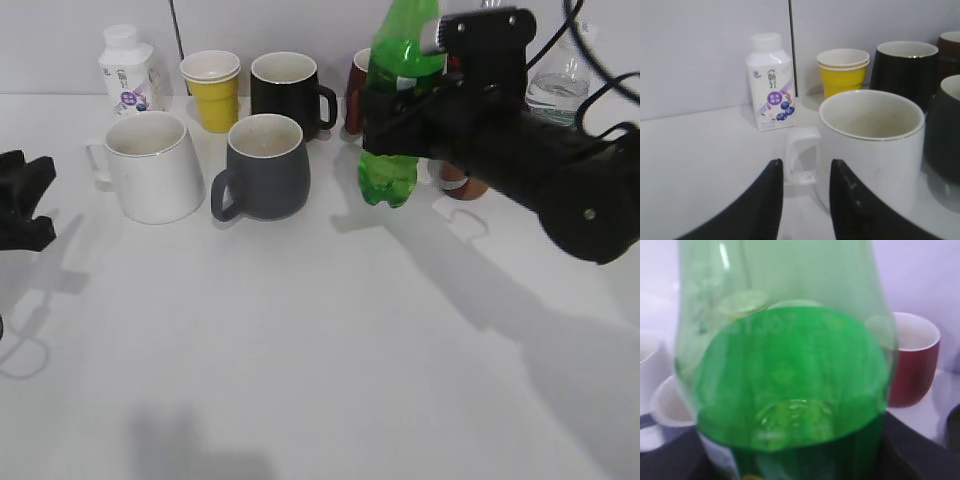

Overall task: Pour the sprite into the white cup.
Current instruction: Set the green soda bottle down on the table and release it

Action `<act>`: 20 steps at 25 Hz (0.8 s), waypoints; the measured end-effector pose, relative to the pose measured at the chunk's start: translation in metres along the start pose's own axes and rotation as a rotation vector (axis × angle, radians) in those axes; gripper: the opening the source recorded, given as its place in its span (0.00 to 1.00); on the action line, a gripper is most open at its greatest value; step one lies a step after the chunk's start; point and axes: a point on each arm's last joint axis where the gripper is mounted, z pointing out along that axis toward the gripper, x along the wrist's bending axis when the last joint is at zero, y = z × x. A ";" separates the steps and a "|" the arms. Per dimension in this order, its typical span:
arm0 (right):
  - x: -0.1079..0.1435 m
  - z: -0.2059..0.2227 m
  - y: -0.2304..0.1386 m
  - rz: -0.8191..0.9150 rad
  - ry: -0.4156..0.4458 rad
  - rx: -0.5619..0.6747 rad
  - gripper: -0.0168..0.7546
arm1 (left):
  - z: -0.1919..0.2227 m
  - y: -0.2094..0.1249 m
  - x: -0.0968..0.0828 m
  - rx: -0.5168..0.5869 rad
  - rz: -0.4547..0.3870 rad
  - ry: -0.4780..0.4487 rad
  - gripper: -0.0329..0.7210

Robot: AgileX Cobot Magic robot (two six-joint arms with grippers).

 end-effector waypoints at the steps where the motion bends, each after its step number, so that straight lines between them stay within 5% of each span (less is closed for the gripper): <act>1: -0.001 0.002 -0.004 0.002 0.000 -0.014 0.56 | -0.002 0.002 0.000 -0.004 0.003 0.000 0.38; 6: -0.002 0.010 -0.027 0.005 0.005 0.014 0.57 | -0.009 0.016 -0.004 -0.042 0.035 -0.026 0.38; 12: -0.002 0.011 -0.026 0.011 0.008 -0.013 0.79 | -0.013 0.026 -0.007 -0.073 0.064 -0.051 0.38; 20: 0.001 -0.005 0.020 -0.039 0.014 -0.117 0.83 | -0.027 0.040 -0.007 -0.036 0.099 -0.030 0.38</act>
